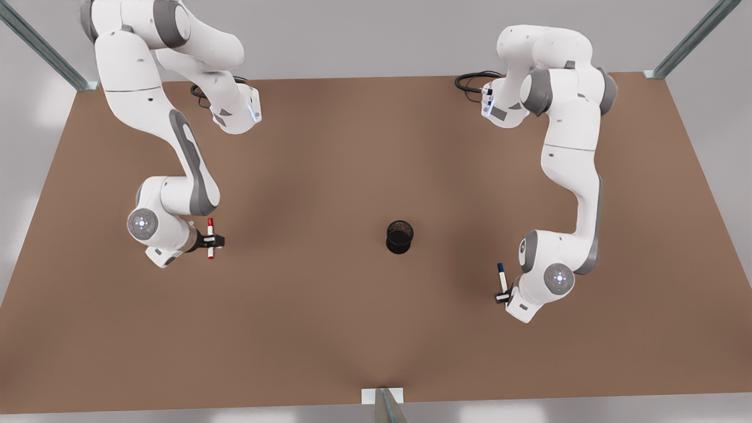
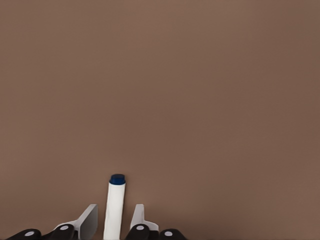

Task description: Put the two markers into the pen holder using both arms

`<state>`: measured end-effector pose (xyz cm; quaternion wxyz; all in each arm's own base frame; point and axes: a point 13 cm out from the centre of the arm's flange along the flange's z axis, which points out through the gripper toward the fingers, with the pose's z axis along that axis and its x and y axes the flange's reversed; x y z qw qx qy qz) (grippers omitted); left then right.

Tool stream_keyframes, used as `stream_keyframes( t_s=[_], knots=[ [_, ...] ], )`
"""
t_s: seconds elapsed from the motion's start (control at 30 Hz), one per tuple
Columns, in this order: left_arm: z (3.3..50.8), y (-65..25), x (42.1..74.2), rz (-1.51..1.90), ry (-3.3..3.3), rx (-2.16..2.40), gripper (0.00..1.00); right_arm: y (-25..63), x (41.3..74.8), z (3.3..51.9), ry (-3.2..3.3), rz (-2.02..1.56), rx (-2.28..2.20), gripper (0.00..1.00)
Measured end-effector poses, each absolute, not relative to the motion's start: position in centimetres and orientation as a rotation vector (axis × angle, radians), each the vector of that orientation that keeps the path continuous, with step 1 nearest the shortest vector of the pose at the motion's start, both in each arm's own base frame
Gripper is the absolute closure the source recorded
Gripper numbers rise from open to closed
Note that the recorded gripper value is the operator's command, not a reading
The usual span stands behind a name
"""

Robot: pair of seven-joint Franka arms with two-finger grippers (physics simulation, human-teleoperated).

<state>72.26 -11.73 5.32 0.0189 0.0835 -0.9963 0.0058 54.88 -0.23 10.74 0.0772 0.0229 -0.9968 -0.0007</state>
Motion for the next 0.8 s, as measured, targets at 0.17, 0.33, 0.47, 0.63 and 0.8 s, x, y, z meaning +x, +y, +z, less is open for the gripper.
stream_keyframes(
  t_s=[0.17, 0.33, 0.47, 0.63, 0.8],
  knots=[
    [5.1, -11.7, 72.7, 0.022, -3.1, 0.279, 0.5, -1.6, 54.3, 8.0, -2.993, 0.0, 0.033, 0.05],
    [4.5, -11.6, 72.7, 0.021, -3.097, 0.29, 0.53, -1.6, 53.8, 5.7, -2.995, 0.003, 0.033, 0.13],
    [4.5, -11.5, 72.7, 0.019, -3.099, 0.28, 0.53, -1.7, 53.2, 4.6, -3.0, 0.004, 0.029, 0.28],
    [4.3, -11.1, 72.7, -0.002, -3.104, 0.234, 0.53, -1.8, 53.6, 4.2, -3.022, 0.006, 0.03, 0.43],
    [3.8, -10.9, 72.6, -0.017, -3.103, 0.193, 0.54, -1.9, 53.8, 4.0, -3.031, 0.007, 0.03, 0.47]
  ],
)
